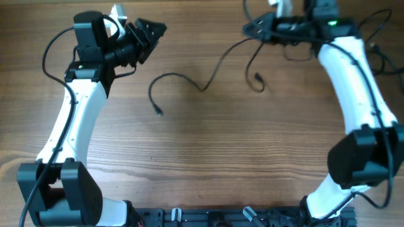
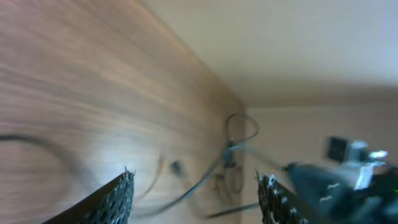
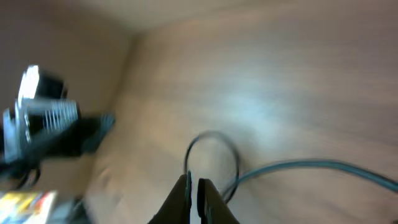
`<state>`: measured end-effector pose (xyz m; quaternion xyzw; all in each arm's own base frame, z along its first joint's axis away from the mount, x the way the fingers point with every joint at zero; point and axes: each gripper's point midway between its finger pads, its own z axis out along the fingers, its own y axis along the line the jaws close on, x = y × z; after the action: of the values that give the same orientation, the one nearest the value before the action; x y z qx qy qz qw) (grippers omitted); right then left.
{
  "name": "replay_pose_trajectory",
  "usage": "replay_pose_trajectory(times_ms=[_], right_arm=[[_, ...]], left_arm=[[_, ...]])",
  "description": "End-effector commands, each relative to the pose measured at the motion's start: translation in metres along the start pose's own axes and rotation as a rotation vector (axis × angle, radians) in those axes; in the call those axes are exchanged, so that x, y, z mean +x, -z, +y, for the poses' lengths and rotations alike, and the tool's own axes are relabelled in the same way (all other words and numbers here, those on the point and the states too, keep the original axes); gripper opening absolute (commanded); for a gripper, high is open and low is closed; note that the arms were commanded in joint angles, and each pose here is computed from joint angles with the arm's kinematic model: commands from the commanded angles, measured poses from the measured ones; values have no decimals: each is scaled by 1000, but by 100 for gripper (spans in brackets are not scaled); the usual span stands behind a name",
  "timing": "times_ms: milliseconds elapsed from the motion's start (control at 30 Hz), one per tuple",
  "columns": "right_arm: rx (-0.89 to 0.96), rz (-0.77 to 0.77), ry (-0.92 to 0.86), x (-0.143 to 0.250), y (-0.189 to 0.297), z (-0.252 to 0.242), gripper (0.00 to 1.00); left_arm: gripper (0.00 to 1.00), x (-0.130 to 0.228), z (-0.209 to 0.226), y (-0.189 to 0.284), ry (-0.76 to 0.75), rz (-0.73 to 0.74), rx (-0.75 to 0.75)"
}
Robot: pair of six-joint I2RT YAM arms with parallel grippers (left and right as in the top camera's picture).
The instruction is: Untangle cables
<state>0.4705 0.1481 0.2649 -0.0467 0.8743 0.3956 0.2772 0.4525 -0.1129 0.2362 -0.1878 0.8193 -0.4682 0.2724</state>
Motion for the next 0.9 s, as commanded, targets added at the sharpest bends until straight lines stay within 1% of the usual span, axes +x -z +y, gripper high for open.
replay_pose_trajectory(times_ms=[0,133,200,300,367,467,600,733,867], right_arm=[[271,-283,74,-72,104,3,5],[423,-428,73,-100,184,-6,5],[496,-513,52,-110,231,-14,4],[575,-610,10,-113,290,-30,4],[622,-648,-23,-110,318,-43,4],[677,-675,-79,-101,347,-64,5],[735,-688,-149,-88,372,-86,4],[924,-711,-342,-61,403,-129,4],[1097,-680,-501,-38,411,-183,4]], left_arm=[[67,8,5,3,-139,34,-15],[67,10,7,3,-127,44,-24],[67,11,7,3,-126,44,-25],[68,11,7,3,-126,44,-25],[68,11,7,3,-126,44,-25],[68,11,7,3,-126,44,-25],[68,11,7,3,-126,44,-25],[68,13,6,1,-127,52,-25],[68,16,5,-1,-132,58,-24]])
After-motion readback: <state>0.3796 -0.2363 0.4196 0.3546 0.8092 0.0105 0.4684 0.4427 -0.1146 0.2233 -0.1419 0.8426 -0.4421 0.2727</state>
